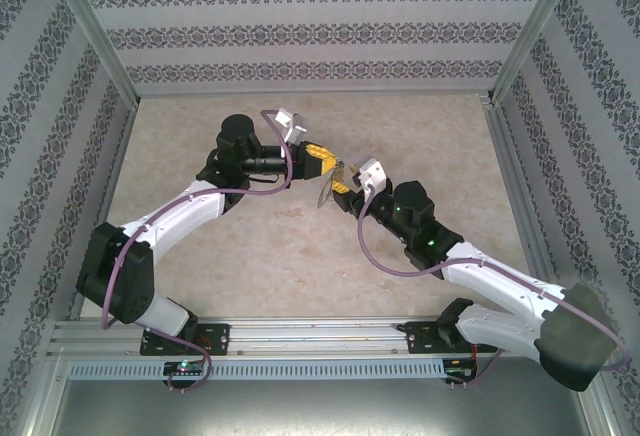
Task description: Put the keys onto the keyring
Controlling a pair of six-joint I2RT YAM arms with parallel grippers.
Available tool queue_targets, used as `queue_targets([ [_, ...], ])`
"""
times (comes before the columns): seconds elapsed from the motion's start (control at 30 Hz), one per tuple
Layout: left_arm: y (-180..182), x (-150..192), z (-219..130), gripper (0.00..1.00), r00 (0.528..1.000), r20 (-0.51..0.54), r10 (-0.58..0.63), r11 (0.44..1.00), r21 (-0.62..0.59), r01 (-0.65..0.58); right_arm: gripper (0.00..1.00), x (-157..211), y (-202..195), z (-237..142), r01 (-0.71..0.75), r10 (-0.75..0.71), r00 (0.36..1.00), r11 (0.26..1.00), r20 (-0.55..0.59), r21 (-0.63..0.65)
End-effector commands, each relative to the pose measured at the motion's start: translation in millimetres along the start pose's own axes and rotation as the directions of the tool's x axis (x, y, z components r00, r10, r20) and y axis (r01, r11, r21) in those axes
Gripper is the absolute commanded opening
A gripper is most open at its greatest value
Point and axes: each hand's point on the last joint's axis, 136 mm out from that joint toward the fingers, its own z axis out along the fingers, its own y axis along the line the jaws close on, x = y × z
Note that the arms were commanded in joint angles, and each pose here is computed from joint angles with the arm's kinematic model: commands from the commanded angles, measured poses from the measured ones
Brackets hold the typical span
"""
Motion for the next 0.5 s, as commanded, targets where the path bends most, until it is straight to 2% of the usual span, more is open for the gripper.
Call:
queue_targets([
  [0.0, -17, -23, -1, 0.0, 0.996, 0.038, 0.077, 0.997, 0.023, -0.078, 0.52, -19, -9, -2, 0.003, -0.005, 0.999, 1.0, 0.047, 0.03],
  [0.23, -17, -24, -1, 0.0, 0.996, 0.042, 0.076, 0.997, 0.024, -0.077, 0.5, -19, -17, -3, 0.0, -0.004, 0.999, 0.997, 0.052, 0.075],
  [0.37, -16, -23, 0, 0.0, 0.997, 0.041, 0.072, 0.997, 0.026, -0.074, 0.59, -23, -10, 2, -0.003, 0.002, 0.999, 0.999, 0.053, 0.032],
  [0.47, -16, -23, 0, 0.0, 0.997, 0.041, 0.07, 0.997, 0.026, -0.071, 0.57, -22, -11, 6, 0.001, -0.003, 0.999, 0.999, 0.048, 0.039],
])
